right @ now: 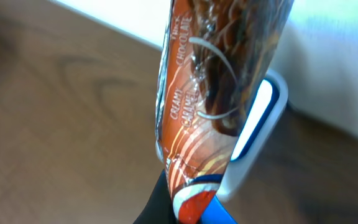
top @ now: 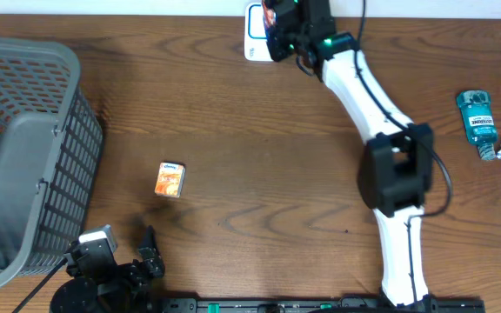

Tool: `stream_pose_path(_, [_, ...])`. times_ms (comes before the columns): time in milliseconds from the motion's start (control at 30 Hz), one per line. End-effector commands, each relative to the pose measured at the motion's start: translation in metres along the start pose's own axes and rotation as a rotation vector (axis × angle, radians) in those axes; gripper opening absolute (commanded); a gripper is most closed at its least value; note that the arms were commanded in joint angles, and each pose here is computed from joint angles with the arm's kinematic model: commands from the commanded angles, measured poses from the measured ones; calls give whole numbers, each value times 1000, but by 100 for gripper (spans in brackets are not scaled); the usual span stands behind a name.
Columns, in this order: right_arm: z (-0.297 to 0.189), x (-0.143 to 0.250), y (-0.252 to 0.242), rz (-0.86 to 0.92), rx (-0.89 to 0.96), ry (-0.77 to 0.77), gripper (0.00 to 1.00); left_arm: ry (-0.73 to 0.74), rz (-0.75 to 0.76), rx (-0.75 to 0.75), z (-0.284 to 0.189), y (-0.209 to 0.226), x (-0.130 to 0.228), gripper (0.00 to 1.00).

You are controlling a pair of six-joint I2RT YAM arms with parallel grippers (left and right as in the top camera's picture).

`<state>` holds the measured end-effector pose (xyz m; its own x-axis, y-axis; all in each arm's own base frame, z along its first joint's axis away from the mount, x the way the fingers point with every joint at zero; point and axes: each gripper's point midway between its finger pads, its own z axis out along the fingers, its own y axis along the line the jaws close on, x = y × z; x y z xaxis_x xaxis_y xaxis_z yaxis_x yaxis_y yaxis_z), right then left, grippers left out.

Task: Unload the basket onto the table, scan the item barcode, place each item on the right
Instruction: 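Hold the candy bar up against the scanner face, then carry the candy bar to the right edge and release it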

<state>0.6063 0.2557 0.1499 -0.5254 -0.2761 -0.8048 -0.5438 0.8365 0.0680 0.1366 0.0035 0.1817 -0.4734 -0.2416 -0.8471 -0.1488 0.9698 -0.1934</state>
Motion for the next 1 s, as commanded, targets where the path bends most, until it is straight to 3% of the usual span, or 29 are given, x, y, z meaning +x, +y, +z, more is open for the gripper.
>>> stream_pose_path(0, [31,-10,-9,-2,44,-38,1,0,-8,5,0,-1,0,98])
stream_pose_path(233, [52,-30,-34,-51,180,-119,1,0,-8,5,0,-1,0,98])
stream_pose_path(500, [44,-26,-41,-42,234,-76,1,0,-8,5,0,-1,0,98])
stream_pose_path(733, [-30,-19,-71,11,356,121,1,0,-8,5,0,-1,0,98])
stream_pose_path(967, [-118,42,-133,147,498,420,1,0,-8,5,0,-1,0,98])
